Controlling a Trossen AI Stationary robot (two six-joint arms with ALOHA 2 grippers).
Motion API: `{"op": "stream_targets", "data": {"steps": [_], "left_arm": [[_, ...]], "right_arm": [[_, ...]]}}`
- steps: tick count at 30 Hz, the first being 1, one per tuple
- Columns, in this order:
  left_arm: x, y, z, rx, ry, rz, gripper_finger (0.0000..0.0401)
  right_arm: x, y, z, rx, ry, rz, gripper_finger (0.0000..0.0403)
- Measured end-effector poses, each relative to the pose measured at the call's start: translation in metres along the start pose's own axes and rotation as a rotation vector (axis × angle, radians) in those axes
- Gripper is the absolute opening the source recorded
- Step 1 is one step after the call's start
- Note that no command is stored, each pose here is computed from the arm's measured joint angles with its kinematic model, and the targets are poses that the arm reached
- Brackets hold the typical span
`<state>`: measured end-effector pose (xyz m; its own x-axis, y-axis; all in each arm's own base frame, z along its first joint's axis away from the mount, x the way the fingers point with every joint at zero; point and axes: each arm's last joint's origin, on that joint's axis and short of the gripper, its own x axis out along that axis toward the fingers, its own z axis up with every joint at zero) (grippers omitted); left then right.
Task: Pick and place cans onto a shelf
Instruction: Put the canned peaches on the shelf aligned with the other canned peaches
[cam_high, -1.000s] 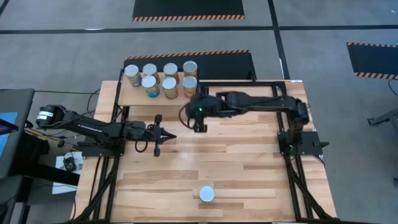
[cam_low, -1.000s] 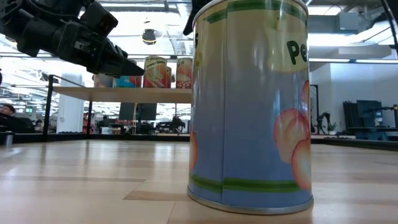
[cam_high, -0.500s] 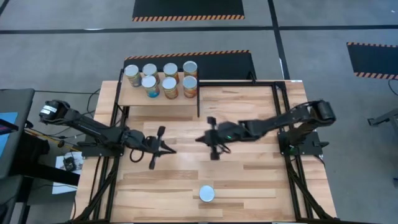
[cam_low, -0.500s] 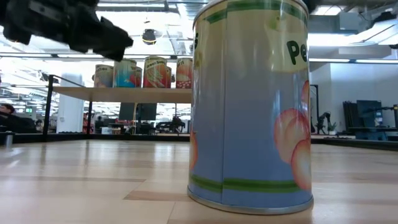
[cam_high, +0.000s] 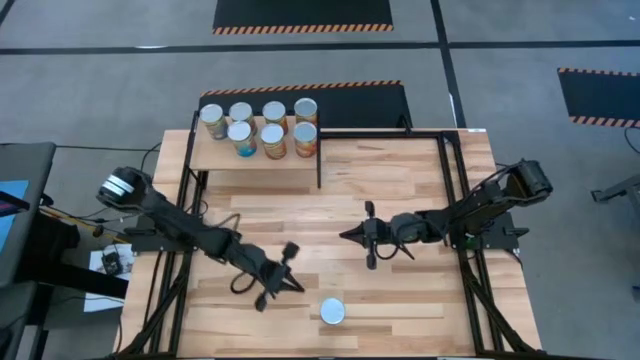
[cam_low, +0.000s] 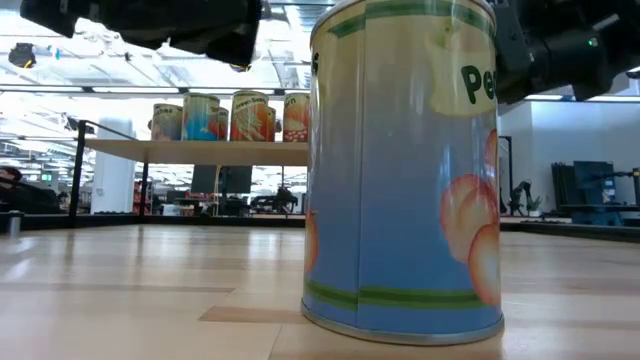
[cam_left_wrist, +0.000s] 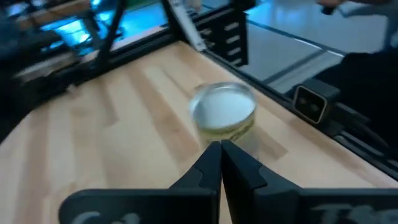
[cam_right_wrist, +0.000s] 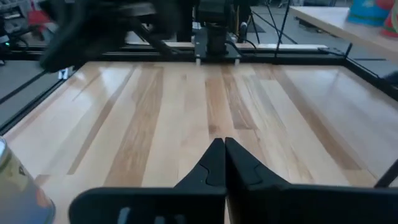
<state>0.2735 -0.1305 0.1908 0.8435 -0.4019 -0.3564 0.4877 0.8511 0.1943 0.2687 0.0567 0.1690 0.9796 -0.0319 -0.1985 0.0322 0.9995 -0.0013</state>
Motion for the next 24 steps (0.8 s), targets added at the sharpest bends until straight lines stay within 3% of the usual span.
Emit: {"op": "stream_targets", "data": {"steps": [4,12,17,24], "left_arm": [[0.027,-0.007,0.006,0.054,0.014,-0.074,0.0019],[0.063,-0.019,0.011,0.205,0.014,-0.114,0.0086],[0.067,-0.022,0.013,0.290,0.030,-0.097,0.0108],[0.067,-0.021,0.011,0.394,0.043,-0.096,0.0104]], "right_arm": [[-0.001,-0.001,-0.002,0.006,0.006,-0.003,0.0012],[-0.001,-0.001,-0.002,0.011,0.000,-0.006,0.0009],[-0.001,-0.001,-0.002,0.018,0.001,-0.006,0.0012],[-0.001,-0.001,-0.002,0.019,0.002,-0.006,0.0011]]}}
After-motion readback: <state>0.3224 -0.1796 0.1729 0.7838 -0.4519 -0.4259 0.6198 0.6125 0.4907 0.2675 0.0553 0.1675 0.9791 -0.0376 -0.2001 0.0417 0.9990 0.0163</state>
